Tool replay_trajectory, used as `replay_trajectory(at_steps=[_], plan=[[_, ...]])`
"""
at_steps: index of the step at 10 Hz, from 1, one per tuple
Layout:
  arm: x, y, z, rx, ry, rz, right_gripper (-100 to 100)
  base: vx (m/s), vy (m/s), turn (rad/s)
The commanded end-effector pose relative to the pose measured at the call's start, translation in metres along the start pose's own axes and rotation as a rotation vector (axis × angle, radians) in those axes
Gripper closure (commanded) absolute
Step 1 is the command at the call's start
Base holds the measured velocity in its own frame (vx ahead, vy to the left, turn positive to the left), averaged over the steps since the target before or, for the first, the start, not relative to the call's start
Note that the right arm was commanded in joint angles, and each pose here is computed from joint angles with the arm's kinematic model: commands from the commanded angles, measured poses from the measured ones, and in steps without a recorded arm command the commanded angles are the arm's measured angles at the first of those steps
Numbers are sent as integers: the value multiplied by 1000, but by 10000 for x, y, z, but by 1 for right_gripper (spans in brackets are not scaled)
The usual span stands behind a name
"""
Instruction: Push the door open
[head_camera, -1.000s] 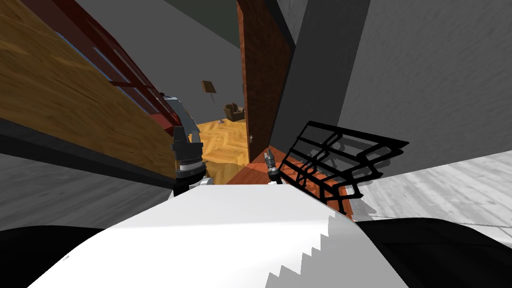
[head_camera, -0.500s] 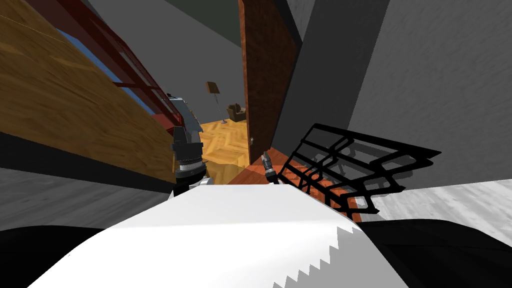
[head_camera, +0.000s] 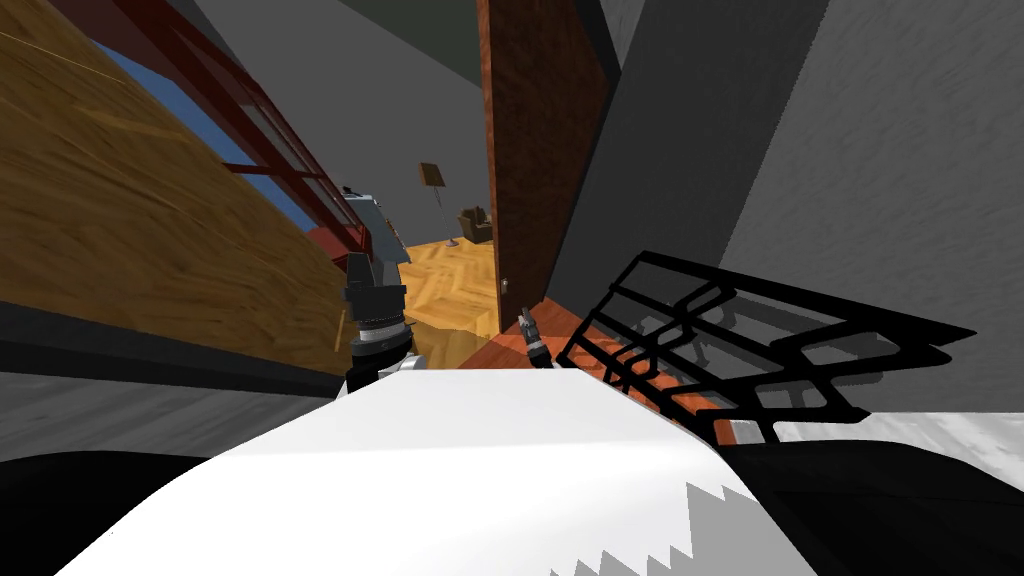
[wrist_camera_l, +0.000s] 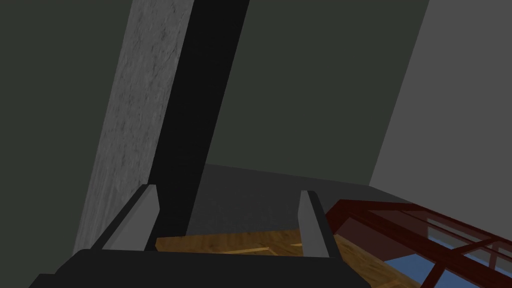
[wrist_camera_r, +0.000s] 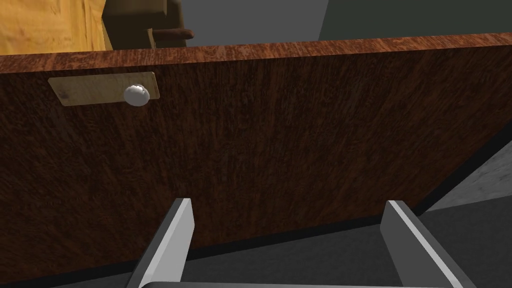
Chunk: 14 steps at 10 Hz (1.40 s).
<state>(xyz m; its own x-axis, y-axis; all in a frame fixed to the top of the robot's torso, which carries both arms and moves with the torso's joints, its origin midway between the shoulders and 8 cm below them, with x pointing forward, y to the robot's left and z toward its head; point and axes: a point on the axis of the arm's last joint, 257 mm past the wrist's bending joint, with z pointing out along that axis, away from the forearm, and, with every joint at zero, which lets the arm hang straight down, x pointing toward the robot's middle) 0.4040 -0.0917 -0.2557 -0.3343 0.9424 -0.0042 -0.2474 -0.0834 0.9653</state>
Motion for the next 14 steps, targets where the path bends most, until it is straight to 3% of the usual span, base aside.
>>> replay_trajectory(at_steps=[1,8,14], plan=[[47,-92,-18,16,13,4,-100,98,-44,68],[292,-455,-122,87,70,19,-100,100,-53,72],[568,-853,-292,170,139,29,-100,148,-91,99]])
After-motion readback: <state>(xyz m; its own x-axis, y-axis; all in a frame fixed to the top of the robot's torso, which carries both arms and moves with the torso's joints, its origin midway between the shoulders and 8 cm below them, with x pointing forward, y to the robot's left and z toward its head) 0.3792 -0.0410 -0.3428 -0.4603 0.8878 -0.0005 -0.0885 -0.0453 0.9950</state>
